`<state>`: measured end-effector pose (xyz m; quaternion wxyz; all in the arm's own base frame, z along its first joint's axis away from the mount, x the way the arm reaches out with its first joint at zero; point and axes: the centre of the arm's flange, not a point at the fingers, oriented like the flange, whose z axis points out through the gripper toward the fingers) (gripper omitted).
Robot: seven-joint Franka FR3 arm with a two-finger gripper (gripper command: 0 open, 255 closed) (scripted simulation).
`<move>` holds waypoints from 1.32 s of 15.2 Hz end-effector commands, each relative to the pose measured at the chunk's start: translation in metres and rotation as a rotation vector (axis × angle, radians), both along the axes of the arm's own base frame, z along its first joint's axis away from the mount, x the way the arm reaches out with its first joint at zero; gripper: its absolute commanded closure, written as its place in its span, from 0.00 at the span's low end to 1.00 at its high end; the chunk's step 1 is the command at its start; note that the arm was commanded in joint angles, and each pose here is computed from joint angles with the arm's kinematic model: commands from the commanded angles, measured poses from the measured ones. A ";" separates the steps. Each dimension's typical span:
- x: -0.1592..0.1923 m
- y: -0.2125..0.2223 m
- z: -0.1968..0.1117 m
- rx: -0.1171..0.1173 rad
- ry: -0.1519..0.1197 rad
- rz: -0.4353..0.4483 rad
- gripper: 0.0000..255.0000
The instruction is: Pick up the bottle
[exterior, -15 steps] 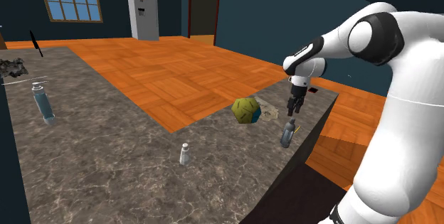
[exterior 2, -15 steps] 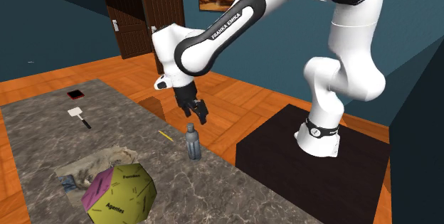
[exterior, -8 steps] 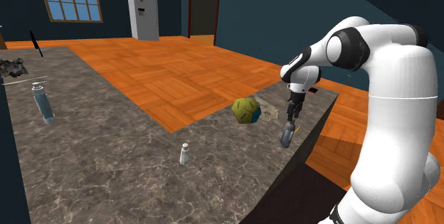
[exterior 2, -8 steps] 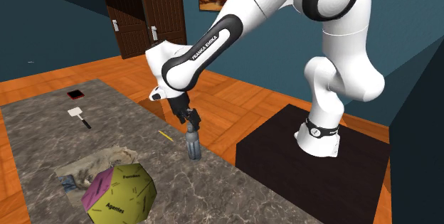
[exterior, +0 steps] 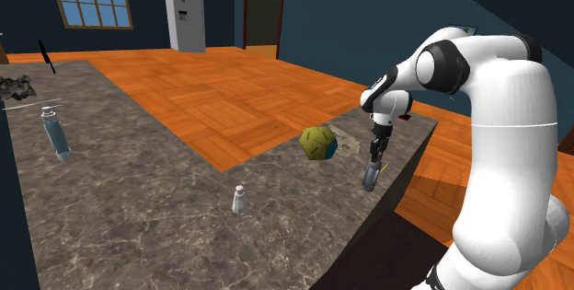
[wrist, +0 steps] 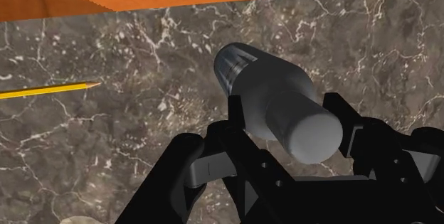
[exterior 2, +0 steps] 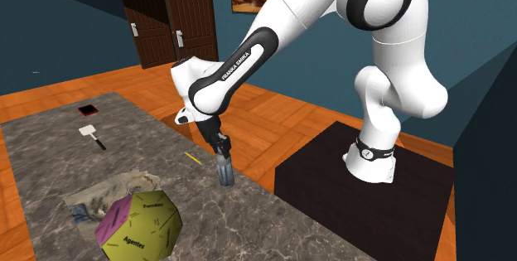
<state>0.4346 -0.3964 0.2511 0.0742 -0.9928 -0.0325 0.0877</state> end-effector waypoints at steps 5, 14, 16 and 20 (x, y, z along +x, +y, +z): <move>0.000 0.000 -0.001 0.000 0.001 0.000 1.00; -0.001 0.000 0.036 0.001 0.001 0.000 1.00; -0.001 0.000 0.046 0.001 0.001 0.000 1.00; -0.001 0.000 0.067 0.001 0.001 0.000 1.00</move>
